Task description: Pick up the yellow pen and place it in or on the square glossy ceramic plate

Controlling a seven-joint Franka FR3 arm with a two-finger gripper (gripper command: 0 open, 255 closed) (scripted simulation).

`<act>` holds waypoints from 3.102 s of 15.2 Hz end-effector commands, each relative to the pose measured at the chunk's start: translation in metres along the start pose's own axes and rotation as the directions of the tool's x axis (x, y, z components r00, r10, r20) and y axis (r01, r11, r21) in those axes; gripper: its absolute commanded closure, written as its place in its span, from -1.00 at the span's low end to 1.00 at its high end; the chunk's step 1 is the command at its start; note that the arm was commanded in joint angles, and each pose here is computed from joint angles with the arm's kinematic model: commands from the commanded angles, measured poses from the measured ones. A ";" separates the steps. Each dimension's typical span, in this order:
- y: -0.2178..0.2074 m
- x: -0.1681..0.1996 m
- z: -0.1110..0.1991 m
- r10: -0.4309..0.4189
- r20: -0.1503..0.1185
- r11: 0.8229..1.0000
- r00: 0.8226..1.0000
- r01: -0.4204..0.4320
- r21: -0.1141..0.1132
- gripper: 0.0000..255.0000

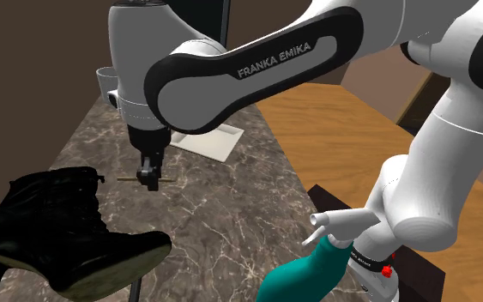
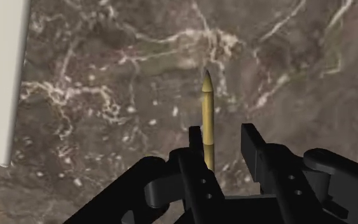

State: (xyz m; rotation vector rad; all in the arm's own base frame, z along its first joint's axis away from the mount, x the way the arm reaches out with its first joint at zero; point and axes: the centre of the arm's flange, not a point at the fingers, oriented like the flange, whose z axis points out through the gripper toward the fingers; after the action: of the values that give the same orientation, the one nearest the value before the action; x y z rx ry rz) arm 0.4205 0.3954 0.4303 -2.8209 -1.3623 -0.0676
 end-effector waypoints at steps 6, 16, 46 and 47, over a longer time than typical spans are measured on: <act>0.007 -0.001 0.004 0.002 0.009 1.000 1.000 -0.002 -0.017 1.00; 0.030 0.040 -0.030 -0.144 0.032 0.990 0.989 0.144 -0.003 -1.00; 0.044 0.038 -0.012 -0.108 0.037 0.994 0.993 0.108 0.008 -1.00; 0.058 0.036 -0.017 -0.072 0.044 0.997 0.996 0.071 0.019 -1.00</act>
State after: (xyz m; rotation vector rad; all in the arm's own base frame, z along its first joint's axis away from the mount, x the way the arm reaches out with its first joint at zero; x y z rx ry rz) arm 0.4813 0.3960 0.4450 -2.7598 -1.5079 -0.0078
